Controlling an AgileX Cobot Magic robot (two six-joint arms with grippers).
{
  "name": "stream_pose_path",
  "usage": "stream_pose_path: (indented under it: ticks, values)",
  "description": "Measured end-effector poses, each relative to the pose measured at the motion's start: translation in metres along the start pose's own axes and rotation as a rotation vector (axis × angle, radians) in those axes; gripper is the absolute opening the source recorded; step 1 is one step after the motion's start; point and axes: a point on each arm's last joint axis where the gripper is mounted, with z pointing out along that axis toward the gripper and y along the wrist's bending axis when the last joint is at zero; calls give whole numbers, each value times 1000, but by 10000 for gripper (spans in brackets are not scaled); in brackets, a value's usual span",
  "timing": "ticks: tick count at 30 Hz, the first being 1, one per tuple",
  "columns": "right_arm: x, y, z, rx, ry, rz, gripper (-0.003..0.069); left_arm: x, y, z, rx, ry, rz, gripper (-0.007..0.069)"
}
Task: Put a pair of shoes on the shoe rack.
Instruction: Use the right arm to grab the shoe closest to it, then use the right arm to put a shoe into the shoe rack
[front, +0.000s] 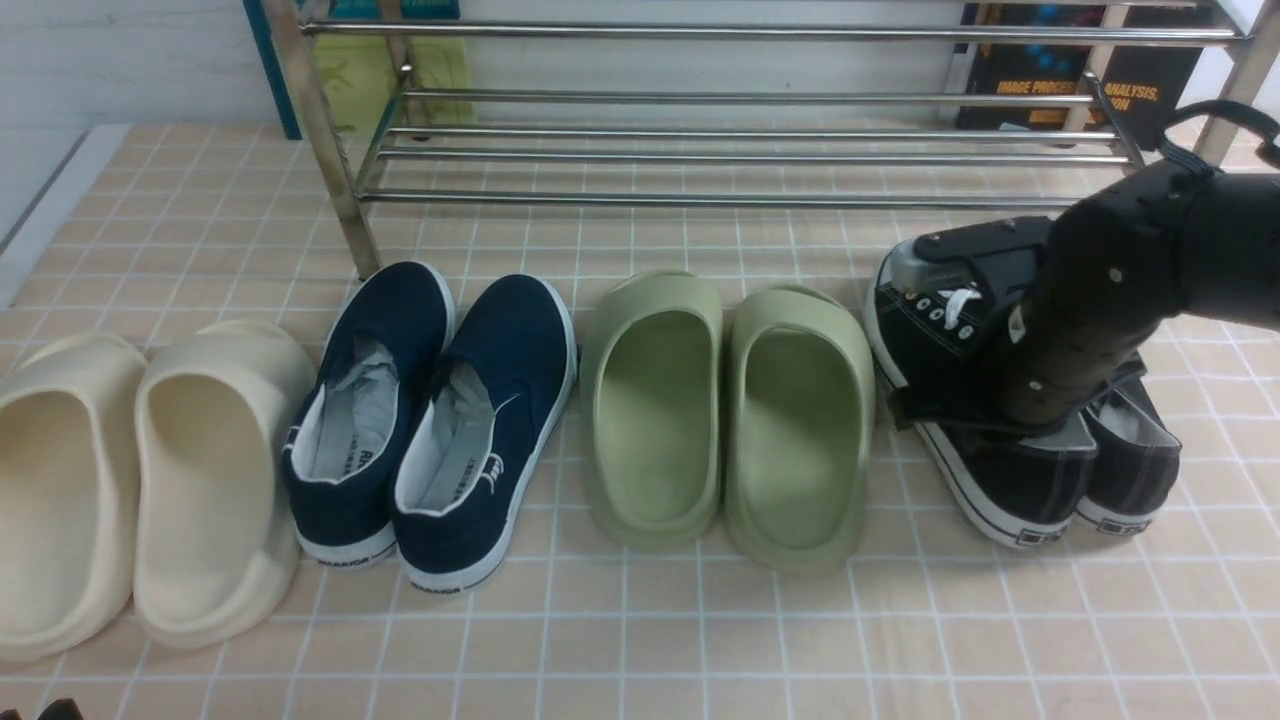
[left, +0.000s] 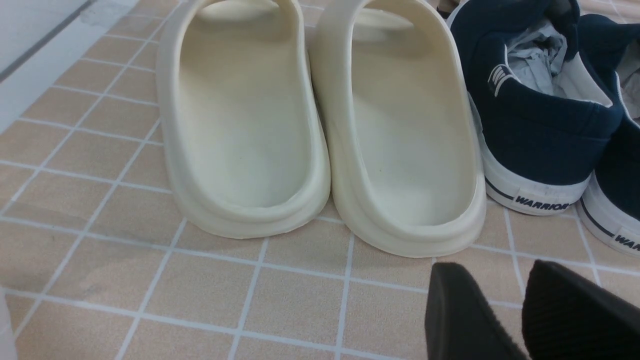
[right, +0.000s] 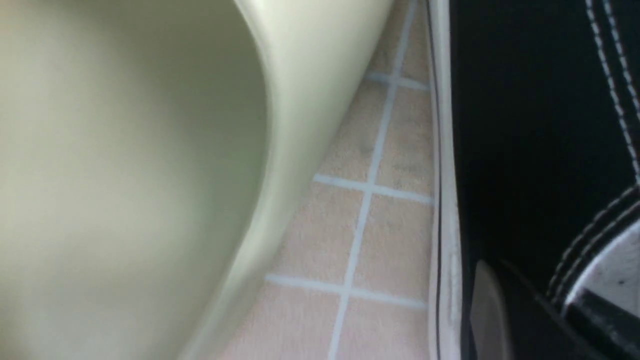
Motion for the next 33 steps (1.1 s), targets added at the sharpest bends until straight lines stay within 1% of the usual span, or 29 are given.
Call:
stream_pose_path:
  ticks: [4,7,13,16,19,22,28,31,33]
  values:
    - [0,-1,-25,-17,-29,14,-6,0,0,0,0,0,0,235]
    - [-2,-2,-49,-31,-90,-10,-6,0,0,0,0,0,0,236]
    - [-18,0,-62,-37,-167,-31,-6,0,0,0,0,0,0,236]
    - [-29,2,-60,-29,-207,-49,-6,0,0,0,0,0,0,237]
    - [-50,5,-46,-1,-250,-99,-6,0,0,0,0,0,0,237]
    - [-71,7,-31,20,-268,-116,-7,0,0,0,0,0,0,237]
    - [-111,-1,-9,42,-313,-87,-7,0,0,0,0,0,1,237]
    - [-131,-8,-6,52,-356,-68,-7,0,0,0,0,0,1,237]
    - [-138,-10,-4,61,-372,-70,-7,0,0,0,0,0,1,237]
